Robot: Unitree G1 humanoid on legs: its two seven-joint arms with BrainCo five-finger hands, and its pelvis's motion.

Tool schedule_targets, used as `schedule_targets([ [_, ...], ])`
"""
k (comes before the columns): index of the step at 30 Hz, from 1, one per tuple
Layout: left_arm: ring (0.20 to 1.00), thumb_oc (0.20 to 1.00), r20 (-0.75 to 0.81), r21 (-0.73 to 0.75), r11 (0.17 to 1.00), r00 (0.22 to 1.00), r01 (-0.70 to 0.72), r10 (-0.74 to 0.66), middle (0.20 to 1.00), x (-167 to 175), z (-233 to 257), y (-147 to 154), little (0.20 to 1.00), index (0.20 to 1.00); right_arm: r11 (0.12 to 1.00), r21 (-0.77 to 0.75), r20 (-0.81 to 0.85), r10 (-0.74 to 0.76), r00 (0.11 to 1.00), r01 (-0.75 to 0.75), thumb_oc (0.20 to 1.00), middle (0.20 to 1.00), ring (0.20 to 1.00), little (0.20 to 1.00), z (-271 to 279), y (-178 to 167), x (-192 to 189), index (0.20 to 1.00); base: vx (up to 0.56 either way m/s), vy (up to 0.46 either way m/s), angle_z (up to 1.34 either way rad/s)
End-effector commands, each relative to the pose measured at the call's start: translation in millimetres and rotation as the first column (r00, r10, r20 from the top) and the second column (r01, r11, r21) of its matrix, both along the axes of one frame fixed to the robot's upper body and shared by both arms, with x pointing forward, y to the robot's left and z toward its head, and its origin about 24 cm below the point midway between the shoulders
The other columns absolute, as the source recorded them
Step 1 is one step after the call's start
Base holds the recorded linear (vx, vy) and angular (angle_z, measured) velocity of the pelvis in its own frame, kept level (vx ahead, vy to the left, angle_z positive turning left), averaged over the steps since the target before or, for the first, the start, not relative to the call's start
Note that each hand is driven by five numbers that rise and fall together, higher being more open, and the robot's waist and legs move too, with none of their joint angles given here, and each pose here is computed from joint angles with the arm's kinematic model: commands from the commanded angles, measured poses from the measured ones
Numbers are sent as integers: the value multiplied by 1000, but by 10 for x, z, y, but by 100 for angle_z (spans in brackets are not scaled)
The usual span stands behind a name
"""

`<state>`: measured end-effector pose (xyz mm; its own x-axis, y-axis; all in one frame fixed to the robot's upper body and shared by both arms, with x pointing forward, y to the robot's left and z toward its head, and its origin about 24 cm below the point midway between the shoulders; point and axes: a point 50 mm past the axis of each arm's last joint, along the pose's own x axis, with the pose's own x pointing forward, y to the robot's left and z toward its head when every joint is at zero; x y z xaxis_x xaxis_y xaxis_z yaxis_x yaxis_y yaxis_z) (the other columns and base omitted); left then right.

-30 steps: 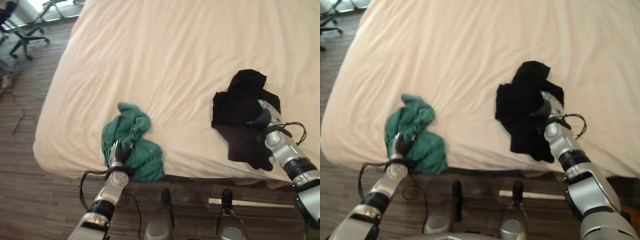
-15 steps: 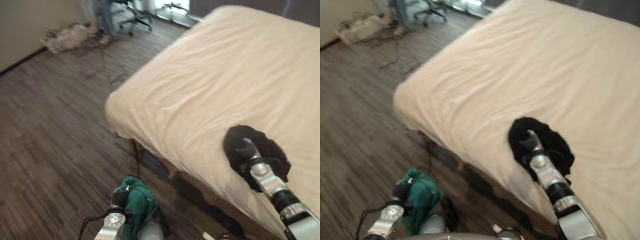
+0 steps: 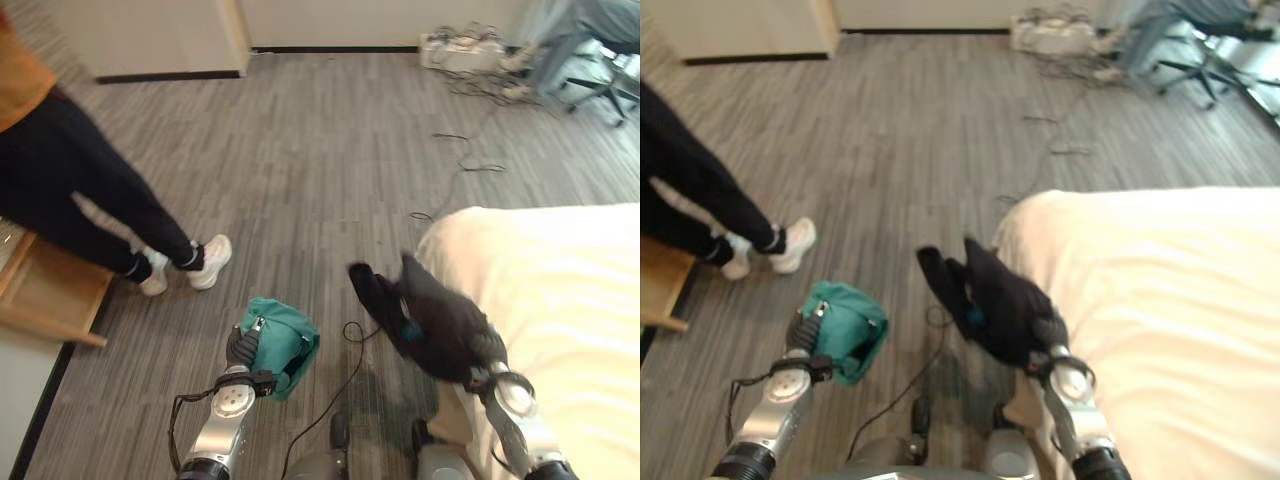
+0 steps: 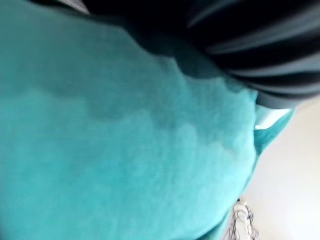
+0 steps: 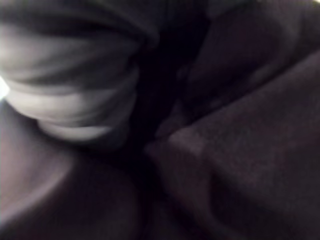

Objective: Tidy up the quilt and then pick up the clothes from the bed and put them into the laundry hamper.

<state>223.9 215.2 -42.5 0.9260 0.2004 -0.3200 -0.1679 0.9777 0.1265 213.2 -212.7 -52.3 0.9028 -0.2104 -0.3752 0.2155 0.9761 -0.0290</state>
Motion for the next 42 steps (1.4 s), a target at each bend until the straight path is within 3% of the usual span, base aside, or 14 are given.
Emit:
schedule_targets([
  [1,200,200,192,-12,999,981,-30,32,200,262,339,78,200,200,986,-143,77,-70,995,81,200,200,200,200,162,-294,33,200,122,-93,67],
  [5,200,200,71,-59,990,988,-131,135,200,93,63,188,200,200,981,-176,-93,-106,990,88,200,200,200,200,-144,-388,-214,200,107,-110,43],
  [11,200,200,-41,-90,982,986,-164,161,200,-102,-172,150,200,200,984,-166,-115,-88,989,69,200,200,200,200,-169,-378,-229,200,94,-65,-9],
  [12,200,200,-274,-157,985,954,77,-119,200,-273,-643,-405,200,200,991,-71,-321,86,943,-115,200,200,200,200,-540,-227,-456,200,25,-25,6],
  [21,200,200,-199,-147,985,972,96,-125,200,-191,-494,-339,200,200,981,-76,-280,152,948,-180,200,200,200,200,-445,-153,-364,200,4,-42,2],
  [29,200,200,31,-121,969,976,217,-215,200,80,-31,-439,200,200,944,-238,-135,199,971,-227,200,200,200,200,-50,-307,-100,200,167,-140,7],
  [34,200,200,-27,-96,966,969,240,-244,200,-95,-145,-440,200,200,910,-285,-198,252,947,-302,200,200,200,200,-104,-307,-108,200,634,95,-5],
  [42,200,200,-87,-83,979,977,187,-194,200,-97,-238,-339,200,200,876,-282,-231,333,914,-390,200,200,200,200,-192,-87,-80,200,561,80,-16],
])
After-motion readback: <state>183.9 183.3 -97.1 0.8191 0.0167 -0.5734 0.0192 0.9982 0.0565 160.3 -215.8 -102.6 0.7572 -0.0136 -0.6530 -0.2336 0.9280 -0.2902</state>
